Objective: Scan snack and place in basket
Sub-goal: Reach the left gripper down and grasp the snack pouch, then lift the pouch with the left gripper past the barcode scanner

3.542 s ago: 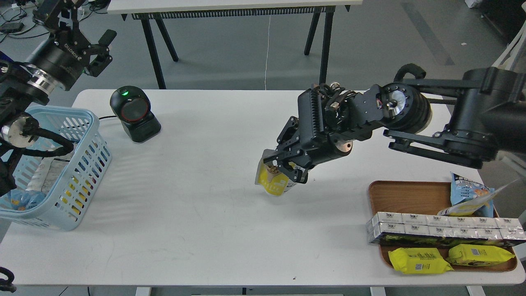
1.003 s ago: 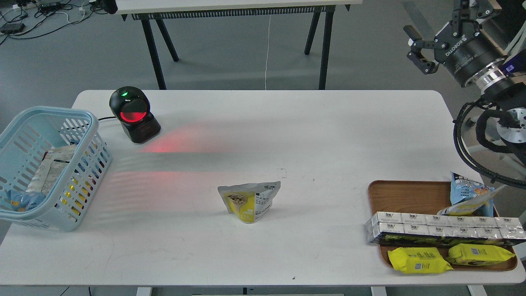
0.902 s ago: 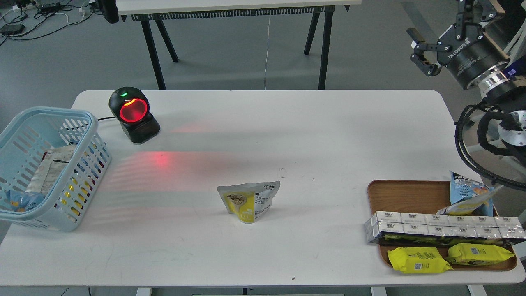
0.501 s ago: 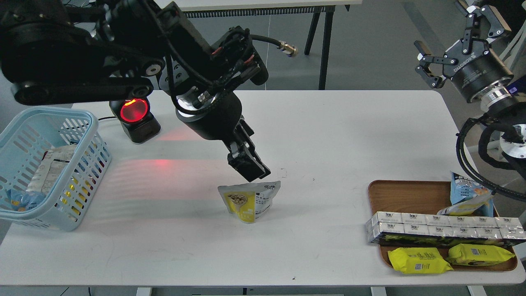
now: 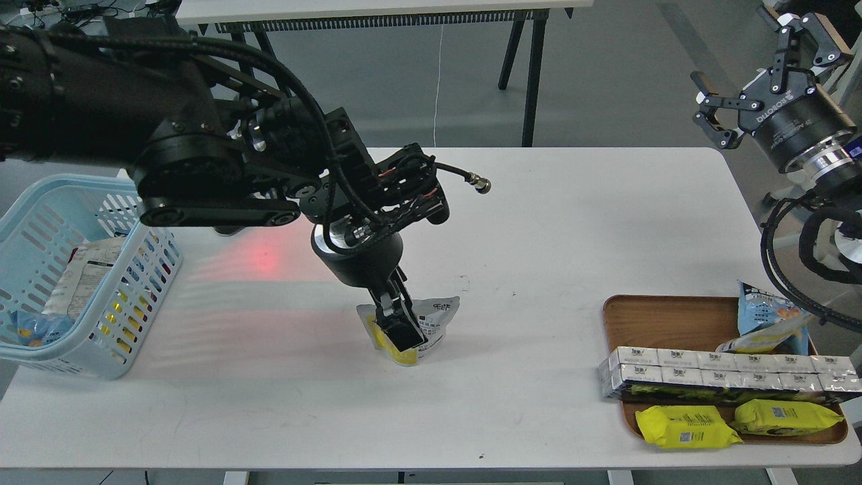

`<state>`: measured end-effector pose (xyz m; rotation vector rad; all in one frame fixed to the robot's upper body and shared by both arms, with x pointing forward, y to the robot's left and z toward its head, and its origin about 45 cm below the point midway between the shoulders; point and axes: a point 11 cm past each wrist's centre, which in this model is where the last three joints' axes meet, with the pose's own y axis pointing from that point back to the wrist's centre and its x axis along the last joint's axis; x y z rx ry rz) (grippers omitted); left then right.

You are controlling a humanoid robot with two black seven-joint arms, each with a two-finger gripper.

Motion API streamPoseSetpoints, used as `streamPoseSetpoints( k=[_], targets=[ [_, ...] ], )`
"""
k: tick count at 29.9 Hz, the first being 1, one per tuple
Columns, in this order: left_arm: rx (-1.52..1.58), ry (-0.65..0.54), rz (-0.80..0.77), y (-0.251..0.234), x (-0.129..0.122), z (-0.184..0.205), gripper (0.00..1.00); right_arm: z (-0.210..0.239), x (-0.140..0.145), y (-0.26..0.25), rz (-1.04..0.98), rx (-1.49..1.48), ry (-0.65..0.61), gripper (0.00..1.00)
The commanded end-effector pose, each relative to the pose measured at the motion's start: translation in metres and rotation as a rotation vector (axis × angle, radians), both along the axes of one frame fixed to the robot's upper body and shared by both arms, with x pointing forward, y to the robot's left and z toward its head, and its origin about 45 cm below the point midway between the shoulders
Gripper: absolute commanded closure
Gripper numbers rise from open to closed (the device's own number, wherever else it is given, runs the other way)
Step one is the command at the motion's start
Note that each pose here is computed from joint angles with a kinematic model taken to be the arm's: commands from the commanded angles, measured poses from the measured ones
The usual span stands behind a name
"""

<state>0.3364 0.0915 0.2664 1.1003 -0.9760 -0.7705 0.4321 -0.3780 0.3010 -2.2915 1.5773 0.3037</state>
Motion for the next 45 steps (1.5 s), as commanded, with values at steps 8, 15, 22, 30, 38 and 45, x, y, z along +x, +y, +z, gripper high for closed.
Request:
streamPoseSetpoints(
  k=[8,15,22,30,38,45],
  targets=[
    [0.045,0.005,-0.002,0.010,0.002,-0.017,0.67,-0.001,-0.004,-0.006,0.009,-0.006,0.000,0.02],
    [0.054,0.051,-0.021,0.011,-0.013,-0.025,1.00,-0.005,-0.011,-0.016,-0.006,-0.019,0.015,0.02],
    [0.055,0.065,-0.019,0.012,-0.016,-0.030,1.00,-0.001,-0.012,-0.021,-0.014,-0.023,0.008,0.02],
    [0.061,0.037,0.045,0.036,-0.002,-0.020,1.00,-0.001,-0.012,-0.021,-0.015,-0.025,0.009,0.02],
    [0.107,-0.125,0.076,0.069,0.024,0.042,1.00,-0.002,-0.012,-0.022,-0.017,-0.024,0.010,0.02],
    [0.170,-0.246,0.085,0.104,0.040,0.076,1.00,-0.004,-0.013,-0.022,-0.018,-0.023,0.015,0.02]
  ],
)
